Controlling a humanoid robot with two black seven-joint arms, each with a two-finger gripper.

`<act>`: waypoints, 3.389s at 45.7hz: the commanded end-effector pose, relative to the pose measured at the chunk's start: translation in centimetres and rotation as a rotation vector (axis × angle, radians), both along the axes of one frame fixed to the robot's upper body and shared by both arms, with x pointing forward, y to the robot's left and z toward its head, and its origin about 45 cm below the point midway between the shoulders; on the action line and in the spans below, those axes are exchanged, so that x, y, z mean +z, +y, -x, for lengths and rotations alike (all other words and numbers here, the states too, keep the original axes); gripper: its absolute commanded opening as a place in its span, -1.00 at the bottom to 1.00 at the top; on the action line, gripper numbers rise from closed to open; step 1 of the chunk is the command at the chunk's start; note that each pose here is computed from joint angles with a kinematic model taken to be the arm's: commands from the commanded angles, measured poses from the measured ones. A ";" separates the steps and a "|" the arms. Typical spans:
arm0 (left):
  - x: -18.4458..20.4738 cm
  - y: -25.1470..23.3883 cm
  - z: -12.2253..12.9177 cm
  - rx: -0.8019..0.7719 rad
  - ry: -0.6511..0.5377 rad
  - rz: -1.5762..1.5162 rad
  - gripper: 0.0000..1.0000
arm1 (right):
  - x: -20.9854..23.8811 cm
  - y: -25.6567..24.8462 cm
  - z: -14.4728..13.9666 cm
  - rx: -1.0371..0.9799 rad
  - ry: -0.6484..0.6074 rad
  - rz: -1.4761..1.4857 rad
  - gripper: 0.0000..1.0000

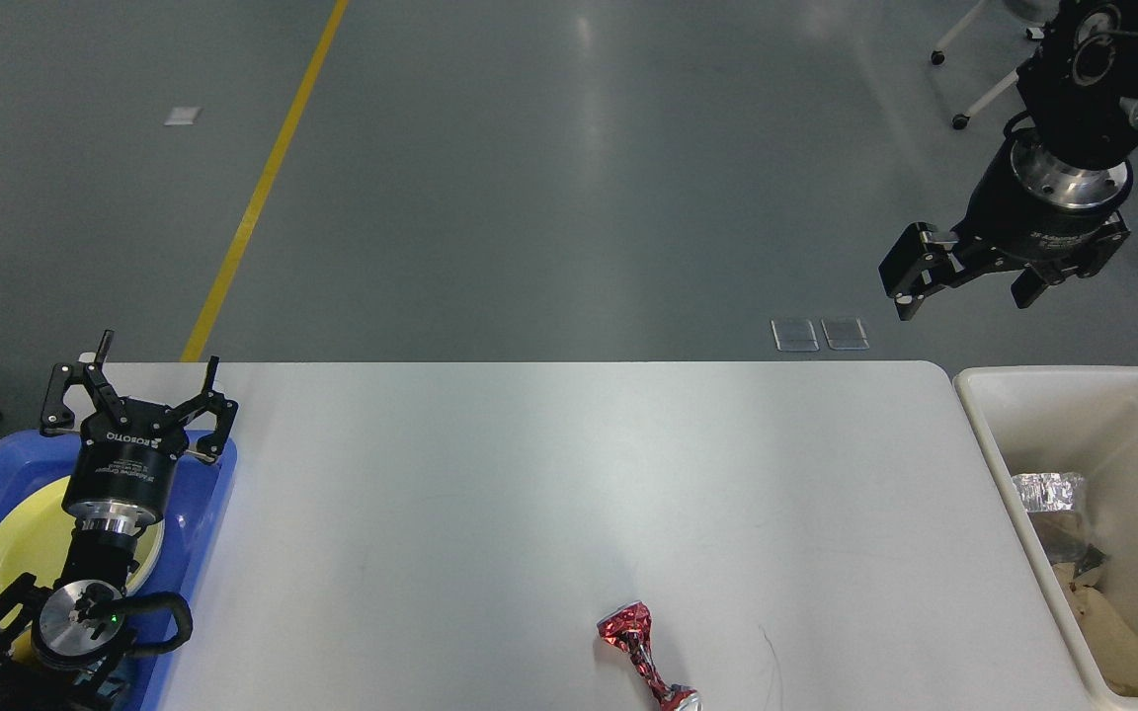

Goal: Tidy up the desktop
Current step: 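Raise the right gripper out of the bin toward the red wrapper, then lower the right gripper onto the red foil wrapper and close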

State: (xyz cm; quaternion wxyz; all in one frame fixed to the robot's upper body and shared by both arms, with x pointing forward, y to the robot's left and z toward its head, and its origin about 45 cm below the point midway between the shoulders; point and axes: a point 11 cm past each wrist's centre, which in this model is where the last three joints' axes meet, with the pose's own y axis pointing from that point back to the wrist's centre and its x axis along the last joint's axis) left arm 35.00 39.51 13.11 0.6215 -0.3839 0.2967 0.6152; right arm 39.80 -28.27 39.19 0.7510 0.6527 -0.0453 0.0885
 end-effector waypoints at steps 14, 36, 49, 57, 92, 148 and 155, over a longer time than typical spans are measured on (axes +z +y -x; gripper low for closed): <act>0.0 0.0 0.0 0.000 0.000 0.000 0.93 | 1.1 4.2 9.3 -0.016 0.122 -0.091 1.00; 0.0 0.0 0.0 0.000 0.000 0.000 0.93 | 0.4 7.2 8.7 0.058 0.096 -0.068 0.92; 0.0 0.0 0.0 0.000 0.000 0.000 0.93 | -7.0 14.8 9.4 0.282 0.159 -0.102 0.92; 0.0 0.0 0.0 0.000 0.000 0.000 0.93 | -13.0 17.0 11.4 0.428 0.200 -0.102 0.90; 0.0 0.0 0.0 0.000 0.000 0.000 0.93 | -31.5 18.9 14.7 0.268 0.182 -0.216 0.89; 0.0 0.0 0.0 -0.001 -0.001 0.000 0.93 | -33.8 17.7 14.8 0.190 0.154 -0.218 -1.00; 0.0 0.0 0.0 -0.001 -0.001 0.000 0.93 | -33.2 17.1 14.2 0.188 0.152 -0.210 -1.00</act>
